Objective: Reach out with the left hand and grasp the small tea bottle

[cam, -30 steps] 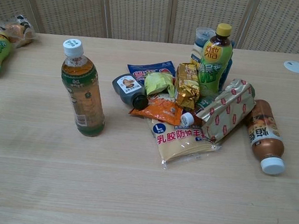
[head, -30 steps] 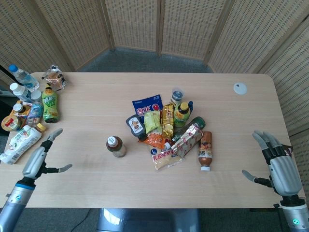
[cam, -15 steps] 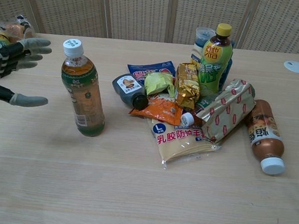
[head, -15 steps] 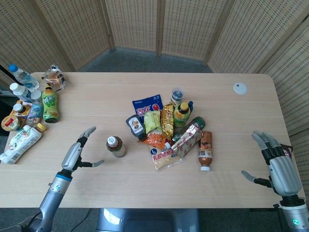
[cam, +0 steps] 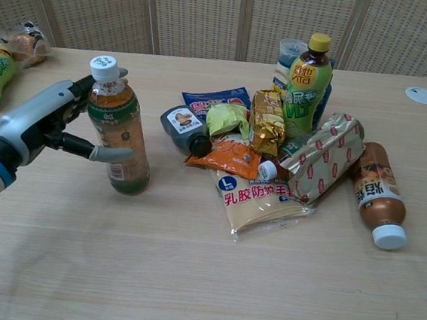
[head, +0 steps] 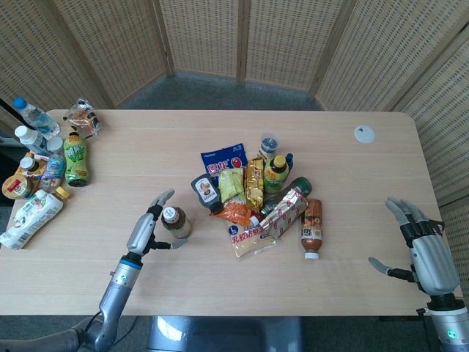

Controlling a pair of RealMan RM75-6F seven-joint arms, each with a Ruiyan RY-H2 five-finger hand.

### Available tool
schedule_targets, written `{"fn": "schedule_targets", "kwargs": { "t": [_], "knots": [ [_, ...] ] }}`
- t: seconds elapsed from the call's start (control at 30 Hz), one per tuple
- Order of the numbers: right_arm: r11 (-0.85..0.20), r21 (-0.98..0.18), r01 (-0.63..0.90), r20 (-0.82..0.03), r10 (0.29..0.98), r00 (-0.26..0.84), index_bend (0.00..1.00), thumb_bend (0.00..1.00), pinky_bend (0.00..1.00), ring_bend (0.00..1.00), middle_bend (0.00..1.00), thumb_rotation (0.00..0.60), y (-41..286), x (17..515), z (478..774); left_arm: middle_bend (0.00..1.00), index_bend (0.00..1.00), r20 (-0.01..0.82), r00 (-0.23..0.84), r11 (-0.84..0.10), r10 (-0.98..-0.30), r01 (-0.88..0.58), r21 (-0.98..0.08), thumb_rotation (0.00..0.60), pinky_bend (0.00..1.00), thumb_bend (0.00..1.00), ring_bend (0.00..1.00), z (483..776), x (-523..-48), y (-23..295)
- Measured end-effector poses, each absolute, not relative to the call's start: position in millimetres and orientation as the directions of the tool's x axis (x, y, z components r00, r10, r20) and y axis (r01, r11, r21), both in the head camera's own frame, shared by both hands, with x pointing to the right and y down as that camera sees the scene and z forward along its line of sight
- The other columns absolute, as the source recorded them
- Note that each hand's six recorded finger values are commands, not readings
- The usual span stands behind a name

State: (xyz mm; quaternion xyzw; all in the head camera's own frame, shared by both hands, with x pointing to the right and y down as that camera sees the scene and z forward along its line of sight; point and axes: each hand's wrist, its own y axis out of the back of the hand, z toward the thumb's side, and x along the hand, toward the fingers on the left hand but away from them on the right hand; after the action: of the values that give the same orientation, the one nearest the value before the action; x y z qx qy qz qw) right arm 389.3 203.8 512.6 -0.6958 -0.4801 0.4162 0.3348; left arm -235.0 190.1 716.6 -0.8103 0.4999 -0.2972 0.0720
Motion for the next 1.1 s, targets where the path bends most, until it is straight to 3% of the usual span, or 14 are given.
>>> {"fn": "schedule_targets", "kwargs": {
  "t": [0.07,0.1,0.13,0.2,0.27,0.43,0.63,0.83,1.1],
  "knots": [
    [-0.31,-0.866,0.393,-0.254,0.949,0.188,0.0,0.0,0.0,0.0,0.0,0.6,203,391,511,0.0,0.03,0.406,0.317,-0.481,-0.857,-0.775,-0.41,0.6,0.0,0.0,0.0,723,-228,189],
    [-0.306,-0.866,0.395,-0.252,0.95,0.185,0.0,0.0,0.0,0.0,0.0,0.6,202,392,511,0.06,0.13,0.403,0.313,-0.475,-0.86,-0.779,-0.409,0.6,0.04,0.01,0.04,725,-226,189],
    [-0.304,-0.866,0.397,-0.25,0.951,0.182,0.0,0.0,0.0,0.0,0.0,0.6,202,393,510,0.18,0.27,0.399,0.306,-0.466,-0.864,-0.784,-0.409,0.6,0.12,0.03,0.13,728,-224,189],
    [-0.299,-0.865,0.403,-0.248,0.953,0.175,0.0,0.0,0.0,0.0,0.0,0.6,201,395,509,0.55,0.65,0.387,0.286,-0.443,-0.876,-0.794,-0.416,0.6,0.42,0.12,0.45,734,-220,188],
    [-0.297,-0.863,0.408,-0.248,0.954,0.17,0.0,0.0,0.0,0.0,0.0,0.6,200,397,508,0.7,0.79,0.381,0.267,-0.424,-0.885,-0.799,-0.425,0.6,0.56,0.16,0.58,740,-216,188],
    [-0.298,-0.86,0.413,-0.252,0.954,0.165,0.0,0.0,0.0,0.0,0.0,0.6,199,400,508,0.75,0.83,0.377,0.241,-0.396,-0.894,-0.817,-0.418,0.6,0.58,0.17,0.61,752,-208,189],
    [-0.302,-0.858,0.415,-0.253,0.952,0.171,0.0,0.0,0.0,0.0,0.0,0.6,200,398,507,0.74,0.83,0.322,0.224,-0.349,-0.92,-0.843,-0.409,0.6,0.58,0.18,0.61,739,-211,181],
    [-0.299,-0.859,0.415,-0.249,0.953,0.171,0.0,0.0,0.0,0.0,0.0,0.6,201,397,506,0.74,0.83,0.254,0.212,-0.301,-0.944,-0.869,-0.392,0.6,0.58,0.18,0.61,712,-217,165],
    [-0.294,-0.863,0.412,-0.244,0.955,0.17,0.0,0.0,0.0,0.0,0.0,0.6,201,396,504,0.74,0.84,0.144,0.2,-0.24,-0.969,-0.895,-0.376,0.6,0.57,0.17,0.61,650,-228,135]
  ]
}}
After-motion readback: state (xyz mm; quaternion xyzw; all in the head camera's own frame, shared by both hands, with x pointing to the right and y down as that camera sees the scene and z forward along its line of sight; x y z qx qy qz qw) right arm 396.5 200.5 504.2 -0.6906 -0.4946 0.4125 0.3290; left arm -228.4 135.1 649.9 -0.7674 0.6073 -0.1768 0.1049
